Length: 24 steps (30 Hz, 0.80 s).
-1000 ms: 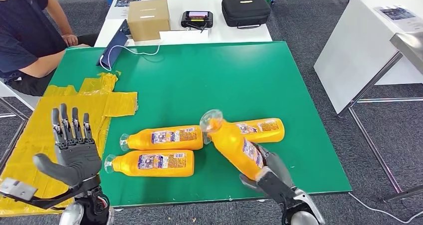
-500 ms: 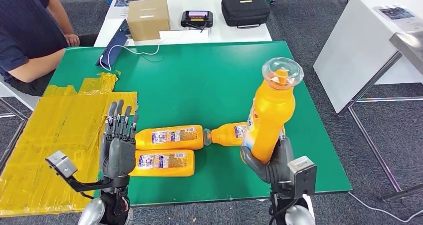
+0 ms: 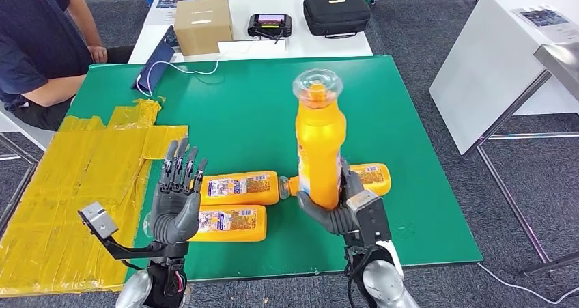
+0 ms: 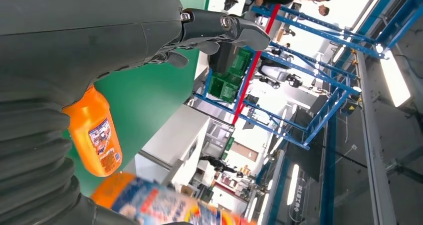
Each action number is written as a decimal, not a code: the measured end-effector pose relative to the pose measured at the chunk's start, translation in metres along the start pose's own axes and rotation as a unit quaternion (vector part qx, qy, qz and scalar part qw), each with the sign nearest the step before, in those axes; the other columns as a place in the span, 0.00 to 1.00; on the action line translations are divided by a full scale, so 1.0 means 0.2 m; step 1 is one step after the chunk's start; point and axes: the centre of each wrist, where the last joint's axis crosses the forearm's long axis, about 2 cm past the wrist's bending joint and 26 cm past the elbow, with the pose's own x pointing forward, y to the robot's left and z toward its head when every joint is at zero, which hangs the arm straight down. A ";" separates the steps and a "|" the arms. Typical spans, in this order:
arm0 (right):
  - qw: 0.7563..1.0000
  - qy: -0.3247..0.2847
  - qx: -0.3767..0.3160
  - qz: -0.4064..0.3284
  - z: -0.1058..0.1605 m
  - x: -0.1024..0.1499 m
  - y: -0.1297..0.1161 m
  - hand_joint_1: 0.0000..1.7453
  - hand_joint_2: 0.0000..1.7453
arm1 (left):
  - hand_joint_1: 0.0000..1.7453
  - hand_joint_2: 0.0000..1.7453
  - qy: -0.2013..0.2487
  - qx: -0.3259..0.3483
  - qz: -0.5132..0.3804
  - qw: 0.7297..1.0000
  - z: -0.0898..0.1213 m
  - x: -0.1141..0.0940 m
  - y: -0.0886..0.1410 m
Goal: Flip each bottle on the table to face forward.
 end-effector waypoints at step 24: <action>0.948 0.111 0.265 0.133 -0.41 -0.08 0.22 1.00 1.00 | 0.00 1.00 0.009 -0.026 0.006 1.000 -0.07 0.00 0.08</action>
